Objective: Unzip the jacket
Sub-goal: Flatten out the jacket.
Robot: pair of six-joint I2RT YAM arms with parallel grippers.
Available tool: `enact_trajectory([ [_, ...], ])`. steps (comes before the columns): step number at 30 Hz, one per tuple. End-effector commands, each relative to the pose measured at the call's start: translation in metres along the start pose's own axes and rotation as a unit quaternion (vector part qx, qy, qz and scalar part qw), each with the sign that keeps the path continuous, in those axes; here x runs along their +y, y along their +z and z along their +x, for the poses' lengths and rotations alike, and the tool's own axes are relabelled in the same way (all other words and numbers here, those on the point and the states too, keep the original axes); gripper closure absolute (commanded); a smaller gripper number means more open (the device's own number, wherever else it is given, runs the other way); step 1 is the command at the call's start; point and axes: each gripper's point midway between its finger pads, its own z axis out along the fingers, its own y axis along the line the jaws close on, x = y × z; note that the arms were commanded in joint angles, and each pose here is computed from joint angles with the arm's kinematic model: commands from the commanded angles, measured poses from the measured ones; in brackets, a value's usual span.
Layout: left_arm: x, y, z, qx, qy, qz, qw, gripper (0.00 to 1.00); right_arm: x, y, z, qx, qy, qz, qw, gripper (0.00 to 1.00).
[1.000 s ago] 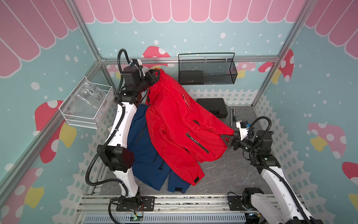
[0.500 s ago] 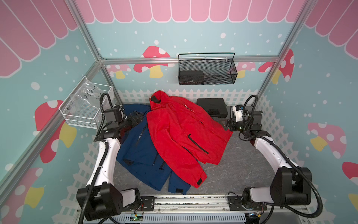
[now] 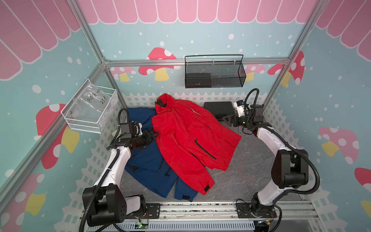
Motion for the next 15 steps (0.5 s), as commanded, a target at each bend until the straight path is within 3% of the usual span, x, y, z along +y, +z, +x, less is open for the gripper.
enact_trajectory([
  [1, -0.004, 0.017, 0.006, 0.013, 0.008, 0.014, 1.0, 0.19, 0.005, 0.009, 0.0, 0.011, -0.02, -0.018, 1.0, 0.18],
  [6, -0.007, 0.038, 0.01, 0.024, 0.013, 0.015, 1.0, 0.2, 0.009, 0.028, -0.002, 0.02, -0.031, -0.031, 0.999, 0.17],
  [10, -0.008, 0.05, 0.011, 0.031, 0.02, 0.012, 0.999, 0.26, 0.01, 0.054, -0.003, 0.044, -0.082, -0.021, 0.995, 0.15],
  [13, -0.006, 0.054, 0.011, 0.031, 0.027, 0.005, 0.999, 0.42, 0.005, 0.08, 0.001, 0.065, -0.114, -0.025, 0.991, 0.12],
  [15, -0.005, 0.053, 0.011, 0.026, 0.031, -0.001, 0.999, 0.67, 0.004, 0.095, -0.004, 0.061, -0.138, -0.038, 0.988, 0.11],
])
